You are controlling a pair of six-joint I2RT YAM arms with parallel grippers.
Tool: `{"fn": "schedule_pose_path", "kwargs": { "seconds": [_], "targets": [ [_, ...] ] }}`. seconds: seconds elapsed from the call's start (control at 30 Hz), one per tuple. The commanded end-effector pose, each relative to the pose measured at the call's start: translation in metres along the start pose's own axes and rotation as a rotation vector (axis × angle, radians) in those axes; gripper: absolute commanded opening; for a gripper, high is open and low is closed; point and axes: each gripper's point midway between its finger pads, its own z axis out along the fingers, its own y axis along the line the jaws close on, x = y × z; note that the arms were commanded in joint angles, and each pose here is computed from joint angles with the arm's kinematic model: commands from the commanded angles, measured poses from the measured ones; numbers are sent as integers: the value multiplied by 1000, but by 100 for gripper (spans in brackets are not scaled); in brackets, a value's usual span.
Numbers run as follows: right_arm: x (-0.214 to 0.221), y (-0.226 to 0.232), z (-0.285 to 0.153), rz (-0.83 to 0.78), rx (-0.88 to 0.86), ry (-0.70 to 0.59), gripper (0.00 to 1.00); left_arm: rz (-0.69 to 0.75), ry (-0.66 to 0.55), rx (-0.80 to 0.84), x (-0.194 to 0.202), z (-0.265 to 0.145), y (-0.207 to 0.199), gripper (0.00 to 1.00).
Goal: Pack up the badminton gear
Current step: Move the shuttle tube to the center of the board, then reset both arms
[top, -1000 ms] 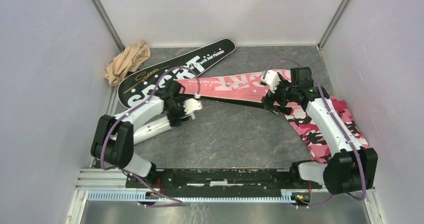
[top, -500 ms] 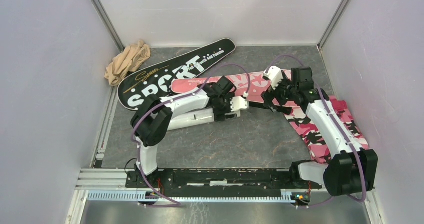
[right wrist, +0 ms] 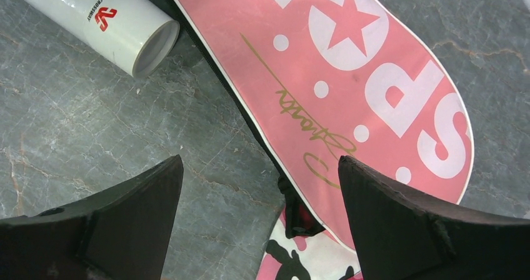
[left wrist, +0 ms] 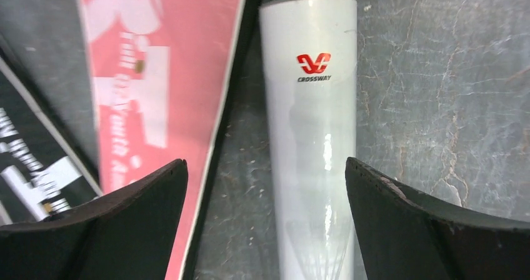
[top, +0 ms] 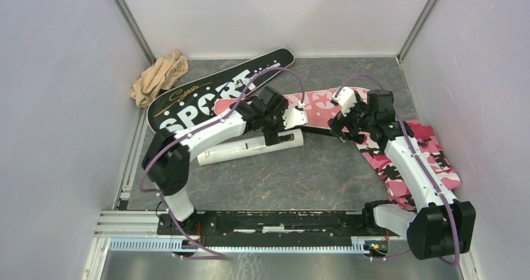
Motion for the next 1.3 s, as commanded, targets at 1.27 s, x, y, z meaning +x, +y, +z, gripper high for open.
{"fn": "schedule_pose_path", "kwargs": {
  "seconds": [1.27],
  "targets": [
    [-101, -65, -100, 33, 513, -444, 98, -784, -736, -1055, 83, -314, 130, 100]
  ]
}}
